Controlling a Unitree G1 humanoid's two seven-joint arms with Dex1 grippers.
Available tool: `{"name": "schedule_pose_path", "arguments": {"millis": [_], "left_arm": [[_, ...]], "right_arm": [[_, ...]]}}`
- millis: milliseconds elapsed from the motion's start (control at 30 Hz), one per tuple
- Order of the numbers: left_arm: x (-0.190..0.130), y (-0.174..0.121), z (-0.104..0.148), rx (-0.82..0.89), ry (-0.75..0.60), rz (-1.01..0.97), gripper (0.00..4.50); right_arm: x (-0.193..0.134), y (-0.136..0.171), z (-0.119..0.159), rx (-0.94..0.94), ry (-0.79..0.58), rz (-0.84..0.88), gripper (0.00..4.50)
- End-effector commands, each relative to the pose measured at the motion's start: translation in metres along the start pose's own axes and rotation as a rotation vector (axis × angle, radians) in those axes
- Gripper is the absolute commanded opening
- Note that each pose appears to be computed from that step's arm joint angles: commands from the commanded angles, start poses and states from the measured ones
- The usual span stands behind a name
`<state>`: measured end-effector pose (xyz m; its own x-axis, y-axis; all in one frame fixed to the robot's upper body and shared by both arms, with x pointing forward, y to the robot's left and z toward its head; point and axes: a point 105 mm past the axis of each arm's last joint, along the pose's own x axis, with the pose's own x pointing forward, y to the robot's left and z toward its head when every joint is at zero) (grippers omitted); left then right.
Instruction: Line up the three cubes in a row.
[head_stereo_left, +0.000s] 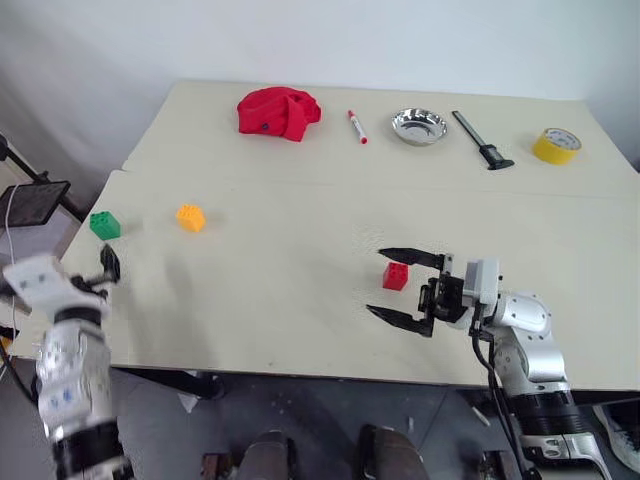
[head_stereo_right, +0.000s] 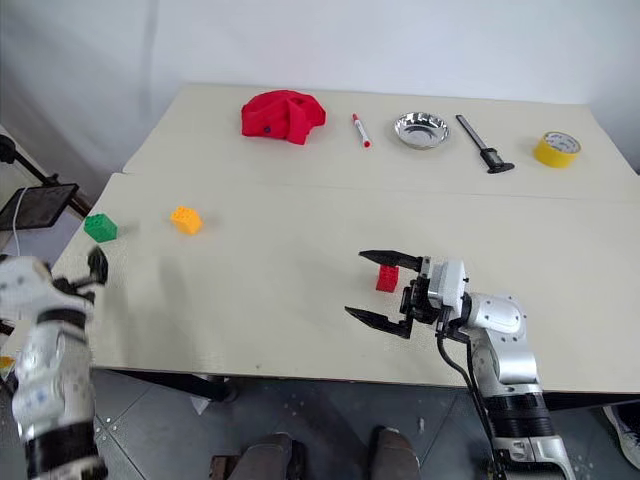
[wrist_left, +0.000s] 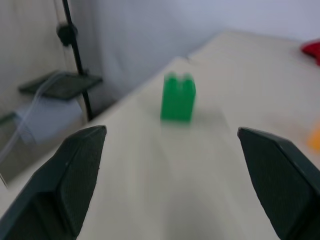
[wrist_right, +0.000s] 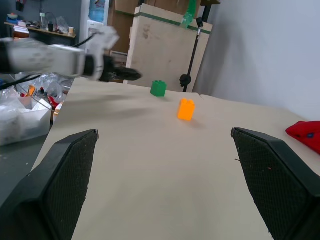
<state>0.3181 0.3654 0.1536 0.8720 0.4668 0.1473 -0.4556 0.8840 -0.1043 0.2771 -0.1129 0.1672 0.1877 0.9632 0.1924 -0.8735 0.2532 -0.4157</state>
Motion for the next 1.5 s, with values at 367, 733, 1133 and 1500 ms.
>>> {"name": "schedule_pose_path", "arguments": {"millis": [367, 733, 1133, 1500], "left_arm": [[0.062, -0.013, -0.004, 0.11, 0.064, 0.136, 4.5], [0.075, -0.008, 0.0, 0.112, 0.067, 0.119, 4.5], [0.076, -0.013, -0.009, 0.108, 0.107, -0.018, 1.52], [-0.03, -0.083, 0.088, -0.099, -0.159, -1.112, 1.47]], "right_arm": [[0.014, 0.003, 0.011, -0.003, -0.021, 0.006, 4.46], [0.012, 0.005, 0.011, -0.004, -0.009, -0.065, 4.46], [0.013, 0.007, 0.008, 0.001, -0.005, -0.091, 4.5], [-0.019, -0.004, 0.014, -0.038, 0.063, -0.191, 4.5]]}}
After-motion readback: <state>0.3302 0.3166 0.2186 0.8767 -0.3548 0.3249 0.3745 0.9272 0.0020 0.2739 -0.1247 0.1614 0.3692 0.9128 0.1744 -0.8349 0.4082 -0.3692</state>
